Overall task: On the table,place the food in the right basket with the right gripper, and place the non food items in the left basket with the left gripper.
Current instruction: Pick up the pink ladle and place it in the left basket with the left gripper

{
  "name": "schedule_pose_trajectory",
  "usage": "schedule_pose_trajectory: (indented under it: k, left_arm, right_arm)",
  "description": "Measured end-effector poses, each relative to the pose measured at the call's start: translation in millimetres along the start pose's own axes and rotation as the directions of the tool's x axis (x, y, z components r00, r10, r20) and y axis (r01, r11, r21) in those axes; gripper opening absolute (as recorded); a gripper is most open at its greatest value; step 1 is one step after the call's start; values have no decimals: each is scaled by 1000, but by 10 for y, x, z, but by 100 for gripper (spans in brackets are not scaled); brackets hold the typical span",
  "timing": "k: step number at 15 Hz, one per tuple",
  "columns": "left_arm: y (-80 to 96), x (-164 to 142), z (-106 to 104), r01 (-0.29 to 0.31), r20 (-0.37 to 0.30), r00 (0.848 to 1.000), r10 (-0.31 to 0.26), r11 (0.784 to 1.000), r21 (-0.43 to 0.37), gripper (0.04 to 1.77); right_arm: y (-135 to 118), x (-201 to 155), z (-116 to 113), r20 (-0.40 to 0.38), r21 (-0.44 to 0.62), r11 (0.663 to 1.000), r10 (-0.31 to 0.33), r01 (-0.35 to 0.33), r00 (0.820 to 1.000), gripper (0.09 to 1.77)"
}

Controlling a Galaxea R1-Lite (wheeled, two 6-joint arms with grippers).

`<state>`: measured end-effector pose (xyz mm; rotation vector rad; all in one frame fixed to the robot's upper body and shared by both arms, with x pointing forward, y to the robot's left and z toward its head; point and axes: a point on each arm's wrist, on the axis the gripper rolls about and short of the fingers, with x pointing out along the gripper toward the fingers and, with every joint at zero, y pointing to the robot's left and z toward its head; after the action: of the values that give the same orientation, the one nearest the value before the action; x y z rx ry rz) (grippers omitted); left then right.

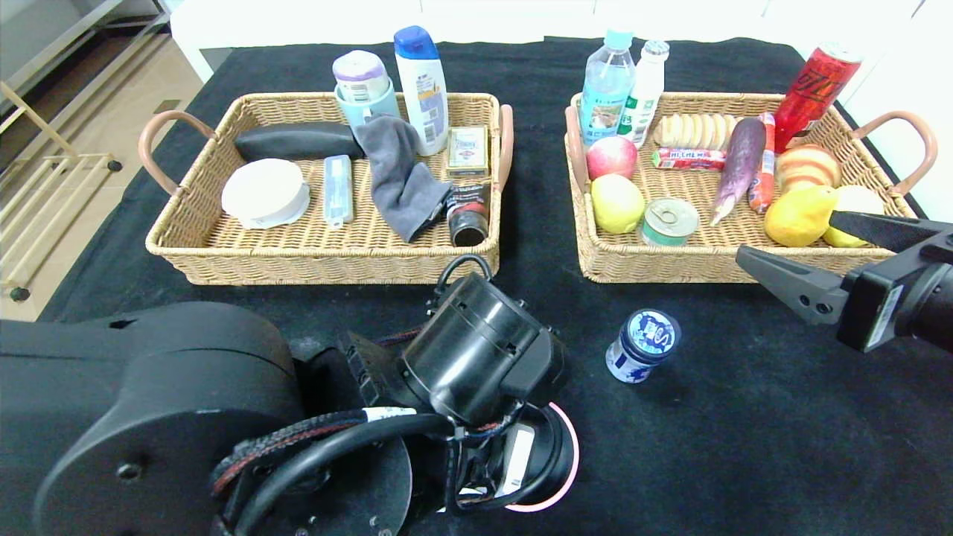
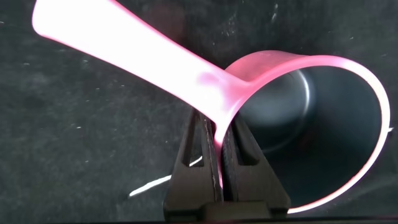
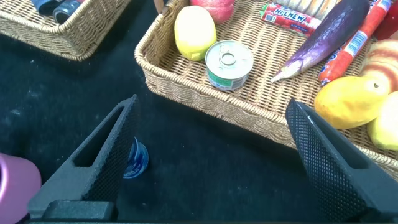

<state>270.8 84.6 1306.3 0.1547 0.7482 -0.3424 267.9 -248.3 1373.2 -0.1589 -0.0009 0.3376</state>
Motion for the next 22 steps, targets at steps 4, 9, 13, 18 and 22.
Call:
schedule_pose_trajectory:
  k: [4,9,13,18,22]
  left_arm:
    - [119,-225,79,33,56,998,-31,999,-38,16]
    - [391,-422,212,18,129,992,-4,994,-112,16]
    - [648,-556,460,-10,230,972,46,988,-156,16]
    - [890,-590,778,-17,342,936,87,979,-203,16]
    - [1056,-463,1018,-28,449,884,129,974,-224,16]
  right_arm:
    - [18,4,-7,-4,-1,1000,8,-8,1000,171]
    - [29,5,-21,-9,-2,1000,12,-12,1000,171]
    - [33,6,-23,-9,-2,1000,15,-15,1000,171]
    - [59,1,-30,-11,-3,1000,27,-27,1000,171]
    - [59,-6,-25,-8,-2,1000,27,-27,1000,171]
